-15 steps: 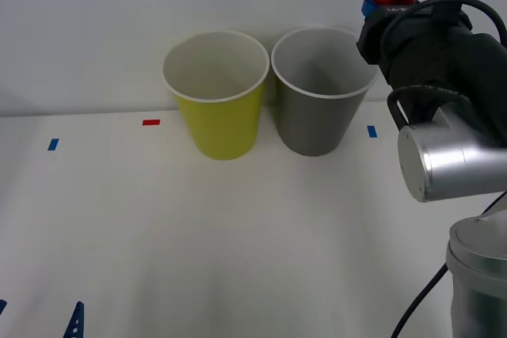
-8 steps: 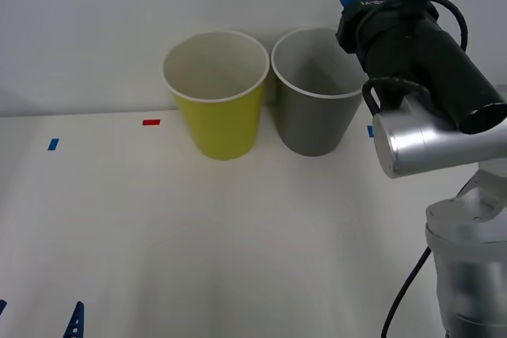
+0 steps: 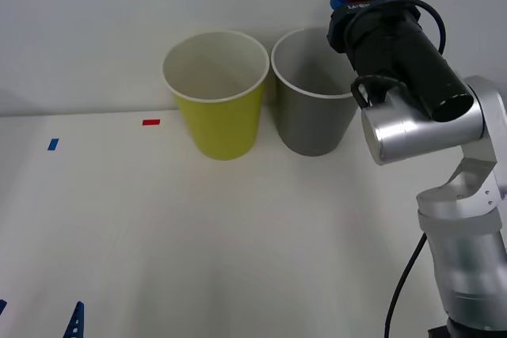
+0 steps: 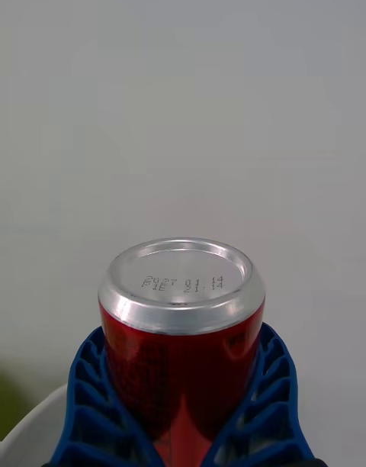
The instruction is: Put cans in the gray bin and PET bottles in the light green bin.
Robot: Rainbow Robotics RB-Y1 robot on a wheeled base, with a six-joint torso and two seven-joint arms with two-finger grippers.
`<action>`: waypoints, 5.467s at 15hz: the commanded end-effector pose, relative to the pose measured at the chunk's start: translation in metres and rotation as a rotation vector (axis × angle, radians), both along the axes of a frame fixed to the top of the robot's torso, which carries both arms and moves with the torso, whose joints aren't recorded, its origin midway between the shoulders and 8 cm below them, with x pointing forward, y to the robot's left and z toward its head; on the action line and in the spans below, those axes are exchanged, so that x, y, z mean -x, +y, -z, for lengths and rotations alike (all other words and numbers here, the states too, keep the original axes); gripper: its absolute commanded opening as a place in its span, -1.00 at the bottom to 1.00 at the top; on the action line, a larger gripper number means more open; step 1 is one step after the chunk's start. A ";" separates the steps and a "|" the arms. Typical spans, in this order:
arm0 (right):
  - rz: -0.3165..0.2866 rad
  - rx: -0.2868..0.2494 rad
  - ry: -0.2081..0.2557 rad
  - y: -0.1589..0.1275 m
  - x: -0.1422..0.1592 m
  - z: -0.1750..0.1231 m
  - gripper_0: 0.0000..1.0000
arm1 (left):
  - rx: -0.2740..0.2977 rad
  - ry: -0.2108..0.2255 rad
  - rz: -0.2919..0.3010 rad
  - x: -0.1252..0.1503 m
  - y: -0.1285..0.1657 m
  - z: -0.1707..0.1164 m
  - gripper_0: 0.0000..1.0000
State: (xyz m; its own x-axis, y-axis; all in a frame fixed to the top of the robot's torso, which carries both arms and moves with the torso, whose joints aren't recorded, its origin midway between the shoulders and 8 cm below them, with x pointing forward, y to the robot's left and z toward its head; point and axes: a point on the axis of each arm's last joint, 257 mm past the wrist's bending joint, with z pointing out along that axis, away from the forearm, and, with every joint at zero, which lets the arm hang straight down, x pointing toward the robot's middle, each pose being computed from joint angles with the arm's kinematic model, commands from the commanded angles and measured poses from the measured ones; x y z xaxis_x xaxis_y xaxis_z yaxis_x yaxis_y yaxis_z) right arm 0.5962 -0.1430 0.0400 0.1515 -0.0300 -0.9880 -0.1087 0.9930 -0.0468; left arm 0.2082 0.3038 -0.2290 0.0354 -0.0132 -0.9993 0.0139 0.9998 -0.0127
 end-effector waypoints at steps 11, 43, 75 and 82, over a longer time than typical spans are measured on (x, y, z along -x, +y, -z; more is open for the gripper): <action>-0.014 -0.011 -0.017 0.012 -0.020 -0.002 1.00 | 0.000 0.000 0.000 0.000 0.000 0.000 1.00; 0.135 -0.026 -0.019 -0.114 0.150 0.059 1.00 | 0.000 0.000 0.000 0.000 0.000 0.000 1.00; 0.121 -0.039 -0.026 -0.133 0.268 0.198 1.00 | 0.000 0.000 0.000 0.000 0.000 0.000 1.00; 0.104 -0.018 0.019 -0.126 0.317 0.242 1.00 | 0.000 0.000 0.000 0.000 0.000 0.000 1.00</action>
State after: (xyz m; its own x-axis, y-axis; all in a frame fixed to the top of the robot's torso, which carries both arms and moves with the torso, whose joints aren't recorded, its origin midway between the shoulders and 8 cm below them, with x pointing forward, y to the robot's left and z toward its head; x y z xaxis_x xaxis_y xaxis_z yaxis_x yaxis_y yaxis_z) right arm 0.2857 -0.2722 -0.1968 0.1427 -0.0281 -0.9894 0.0053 0.9996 -0.0276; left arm 0.2082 0.3038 -0.2290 0.0354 -0.0132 -0.9993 0.0139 0.9998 -0.0127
